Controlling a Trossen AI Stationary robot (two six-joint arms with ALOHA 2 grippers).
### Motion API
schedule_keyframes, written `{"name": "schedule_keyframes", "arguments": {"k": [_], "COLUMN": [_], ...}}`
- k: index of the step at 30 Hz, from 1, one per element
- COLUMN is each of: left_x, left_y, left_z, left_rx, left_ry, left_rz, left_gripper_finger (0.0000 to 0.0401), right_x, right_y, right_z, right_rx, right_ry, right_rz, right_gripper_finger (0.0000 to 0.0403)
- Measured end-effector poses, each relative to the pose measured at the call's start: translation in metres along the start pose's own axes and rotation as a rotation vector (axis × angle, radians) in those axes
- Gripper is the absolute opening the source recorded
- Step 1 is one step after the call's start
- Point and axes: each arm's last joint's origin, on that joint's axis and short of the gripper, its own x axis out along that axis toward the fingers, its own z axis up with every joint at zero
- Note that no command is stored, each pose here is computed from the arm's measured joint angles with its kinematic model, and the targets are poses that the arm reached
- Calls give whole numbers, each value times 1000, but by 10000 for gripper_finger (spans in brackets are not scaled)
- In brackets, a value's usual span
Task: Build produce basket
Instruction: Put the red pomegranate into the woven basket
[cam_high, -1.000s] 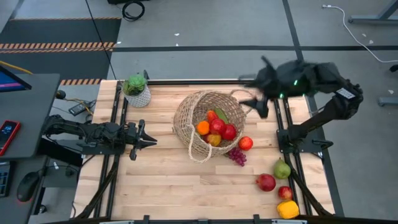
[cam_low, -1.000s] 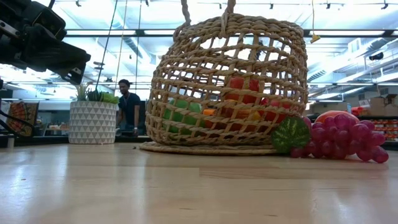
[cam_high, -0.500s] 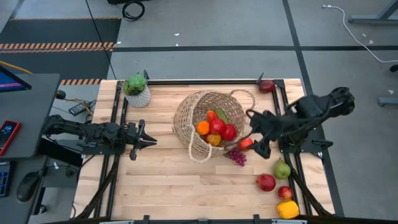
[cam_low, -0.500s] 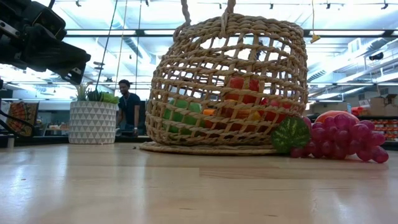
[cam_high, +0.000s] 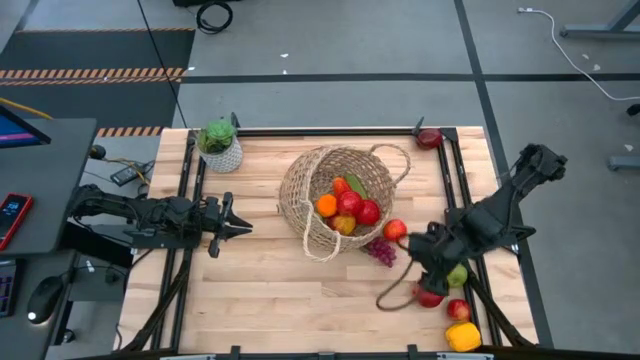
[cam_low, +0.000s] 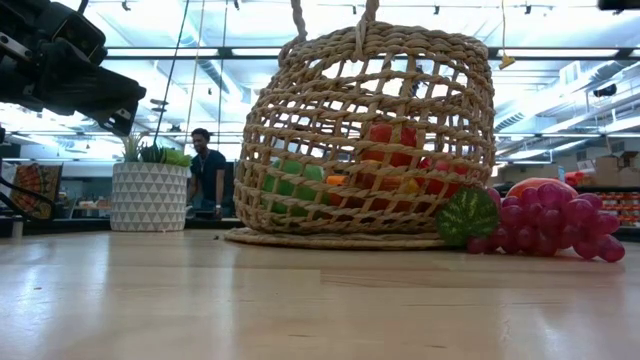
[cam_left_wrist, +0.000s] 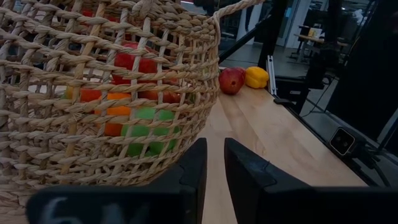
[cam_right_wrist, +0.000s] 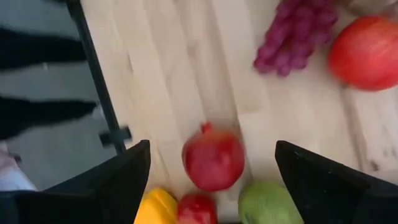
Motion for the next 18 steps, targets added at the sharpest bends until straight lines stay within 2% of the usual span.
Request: {"name": "schedule_keyframes", "arguments": {"k": [7,14,18], "left_x": [0,0,0], "left_y": [0,0,0], "left_z": [0,0,0], "left_rx": [0,0,0], "left_ry": [0,0,0], "left_rz": [0,0,0], "left_gripper_finger": [58,63,62], "right_x": [30,64,75], "right_y": [-8,-18,-21], "right_z": [-20,-29,-32], "right_rx": [-90,-189,-201], "right_ry": [163,169,185], "right_rz": [-26,-23,8], "right_gripper_finger": [352,394,393]}}
